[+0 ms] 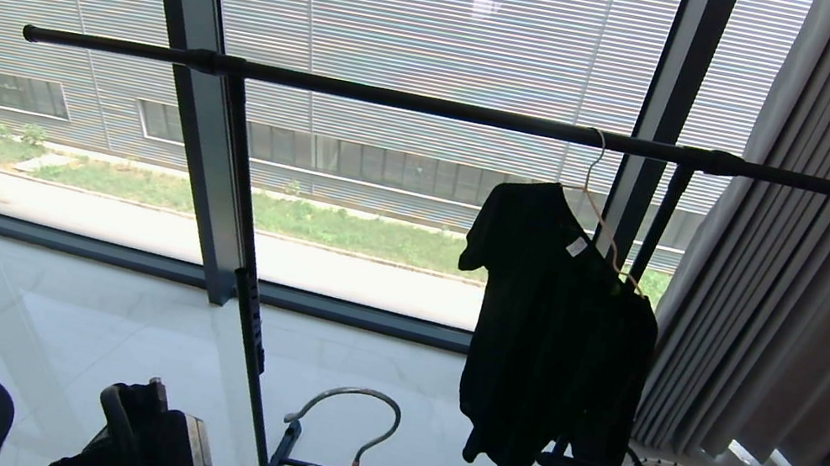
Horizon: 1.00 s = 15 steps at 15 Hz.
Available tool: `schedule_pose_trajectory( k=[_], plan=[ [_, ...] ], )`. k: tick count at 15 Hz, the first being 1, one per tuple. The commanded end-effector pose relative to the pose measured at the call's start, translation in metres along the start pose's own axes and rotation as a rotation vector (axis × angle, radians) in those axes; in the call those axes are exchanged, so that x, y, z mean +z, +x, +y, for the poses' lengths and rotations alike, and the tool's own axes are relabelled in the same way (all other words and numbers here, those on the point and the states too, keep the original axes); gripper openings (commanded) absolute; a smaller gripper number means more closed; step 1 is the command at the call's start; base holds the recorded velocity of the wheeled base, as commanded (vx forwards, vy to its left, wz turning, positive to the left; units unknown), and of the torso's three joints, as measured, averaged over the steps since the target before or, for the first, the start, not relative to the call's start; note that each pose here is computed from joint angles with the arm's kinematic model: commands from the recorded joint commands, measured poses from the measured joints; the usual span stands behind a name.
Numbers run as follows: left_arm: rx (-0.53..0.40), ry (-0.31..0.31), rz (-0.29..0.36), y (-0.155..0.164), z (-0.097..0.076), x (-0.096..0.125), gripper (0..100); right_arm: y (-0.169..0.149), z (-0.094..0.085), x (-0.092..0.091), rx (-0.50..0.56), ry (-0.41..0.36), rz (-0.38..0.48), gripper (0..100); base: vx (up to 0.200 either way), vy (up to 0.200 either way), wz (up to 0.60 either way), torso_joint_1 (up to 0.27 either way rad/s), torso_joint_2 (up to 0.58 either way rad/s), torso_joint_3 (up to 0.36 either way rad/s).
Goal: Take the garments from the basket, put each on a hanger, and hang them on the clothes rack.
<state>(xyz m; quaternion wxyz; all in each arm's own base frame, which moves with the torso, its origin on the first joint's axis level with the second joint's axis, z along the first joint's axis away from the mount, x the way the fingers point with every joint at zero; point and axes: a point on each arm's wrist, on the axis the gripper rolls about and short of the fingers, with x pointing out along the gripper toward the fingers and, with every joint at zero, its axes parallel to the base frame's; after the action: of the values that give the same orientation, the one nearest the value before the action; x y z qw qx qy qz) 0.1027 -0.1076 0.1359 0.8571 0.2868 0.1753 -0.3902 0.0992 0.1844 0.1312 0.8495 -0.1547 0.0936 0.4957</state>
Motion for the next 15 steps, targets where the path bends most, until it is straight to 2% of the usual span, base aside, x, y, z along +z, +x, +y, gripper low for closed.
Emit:
schedule_pose_trajectory(
  k=[1,3,4,5,7,10,12,15],
  plan=[
    [0.052,-0.016,0.016,-0.010,-0.001,-0.017,0,0.001,-0.007,-0.002,-0.032,0.009,0.010,100,0.000,0.000,0.00,0.000,0.00,0.000],
    [0.147,-0.053,0.042,-0.016,0.005,-0.026,0,0.002,-0.011,-0.003,-0.051,0.017,0.018,100,0.000,0.000,0.00,0.000,0.00,0.000],
    [0.197,-0.081,0.020,-0.018,0.014,-0.020,0,0.003,-0.011,-0.004,-0.047,0.018,0.022,100,0.000,0.000,0.00,0.000,0.00,0.000],
    [0.268,-0.112,-0.034,-0.019,0.027,-0.007,0,0.006,-0.011,-0.006,-0.046,0.021,0.037,100,0.000,0.000,0.00,0.000,0.00,0.000],
    [0.361,-0.135,-0.136,-0.024,0.046,0.013,0,0.016,-0.011,-0.006,-0.047,0.041,0.037,100,0.000,0.000,0.00,0.000,0.00,0.000],
    [0.390,-0.132,-0.201,-0.029,0.051,0.024,0,0.046,-0.011,-0.004,-0.056,0.125,-0.009,100,0.000,0.000,0.00,0.000,0.00,0.000],
    [0.407,-0.129,-0.241,-0.029,0.054,0.029,0,0.072,-0.013,0.004,-0.067,0.207,-0.072,100,0.000,0.000,0.00,0.000,0.00,0.000],
    [0.394,-0.121,-0.262,-0.028,0.054,0.036,0,0.100,-0.016,0.015,-0.121,0.257,-0.113,100,0.000,0.000,0.00,0.000,0.00,0.000]
  ],
)
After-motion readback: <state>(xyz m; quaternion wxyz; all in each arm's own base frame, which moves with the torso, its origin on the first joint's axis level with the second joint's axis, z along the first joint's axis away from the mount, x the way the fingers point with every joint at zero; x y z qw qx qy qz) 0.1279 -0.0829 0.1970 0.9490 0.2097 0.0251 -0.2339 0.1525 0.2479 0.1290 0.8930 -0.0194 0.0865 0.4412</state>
